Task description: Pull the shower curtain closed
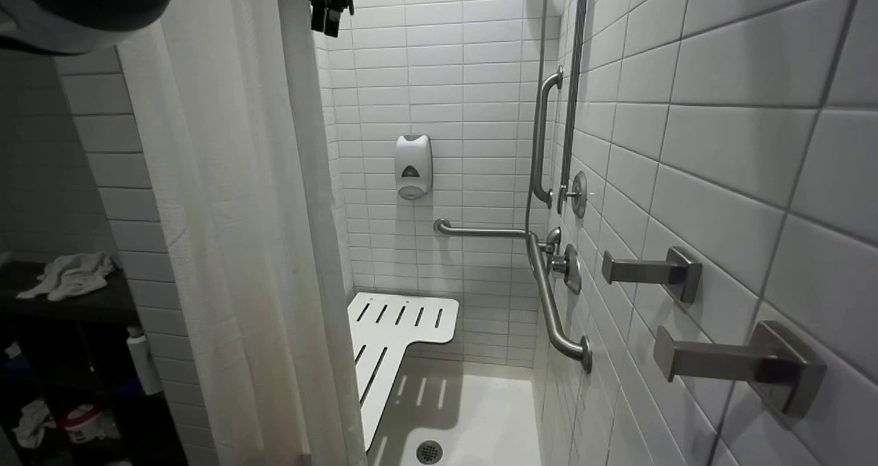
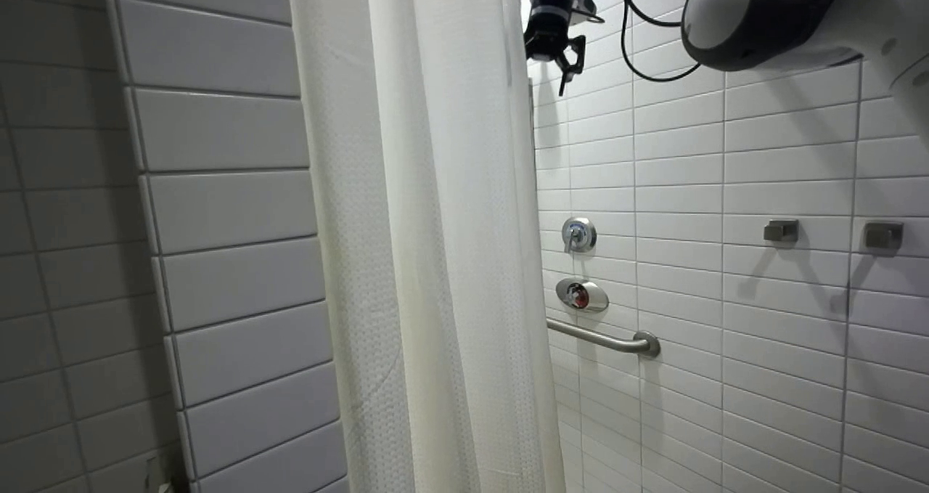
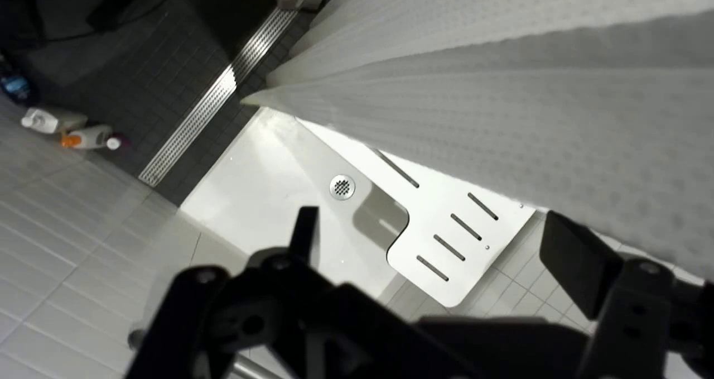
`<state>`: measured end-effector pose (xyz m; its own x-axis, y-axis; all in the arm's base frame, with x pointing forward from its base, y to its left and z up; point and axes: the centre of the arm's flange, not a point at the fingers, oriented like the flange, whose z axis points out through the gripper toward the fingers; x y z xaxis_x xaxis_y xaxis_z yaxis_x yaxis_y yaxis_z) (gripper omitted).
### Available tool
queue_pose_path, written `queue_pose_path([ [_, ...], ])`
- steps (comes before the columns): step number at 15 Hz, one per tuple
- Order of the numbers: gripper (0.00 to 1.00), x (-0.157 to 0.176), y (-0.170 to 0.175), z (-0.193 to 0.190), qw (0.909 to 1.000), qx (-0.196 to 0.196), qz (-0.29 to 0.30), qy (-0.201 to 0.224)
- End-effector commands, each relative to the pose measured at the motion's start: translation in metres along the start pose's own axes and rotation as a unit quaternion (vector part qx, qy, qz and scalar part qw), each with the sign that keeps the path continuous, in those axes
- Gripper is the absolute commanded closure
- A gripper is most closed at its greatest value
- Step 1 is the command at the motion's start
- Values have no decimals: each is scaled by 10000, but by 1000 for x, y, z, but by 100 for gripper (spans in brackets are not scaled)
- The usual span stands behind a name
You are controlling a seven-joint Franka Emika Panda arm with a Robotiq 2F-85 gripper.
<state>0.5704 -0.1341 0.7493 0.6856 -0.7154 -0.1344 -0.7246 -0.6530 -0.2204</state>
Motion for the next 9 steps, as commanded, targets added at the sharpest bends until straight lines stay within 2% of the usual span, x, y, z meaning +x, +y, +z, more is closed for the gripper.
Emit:
queue_pose_path([
  [1,0,-30,19,26,9973,-116,-125,717],
  [5,0,-31,15,15,9890,-117,23,1473],
  [9,0,-40,10,2,9693,-158,316,2433],
])
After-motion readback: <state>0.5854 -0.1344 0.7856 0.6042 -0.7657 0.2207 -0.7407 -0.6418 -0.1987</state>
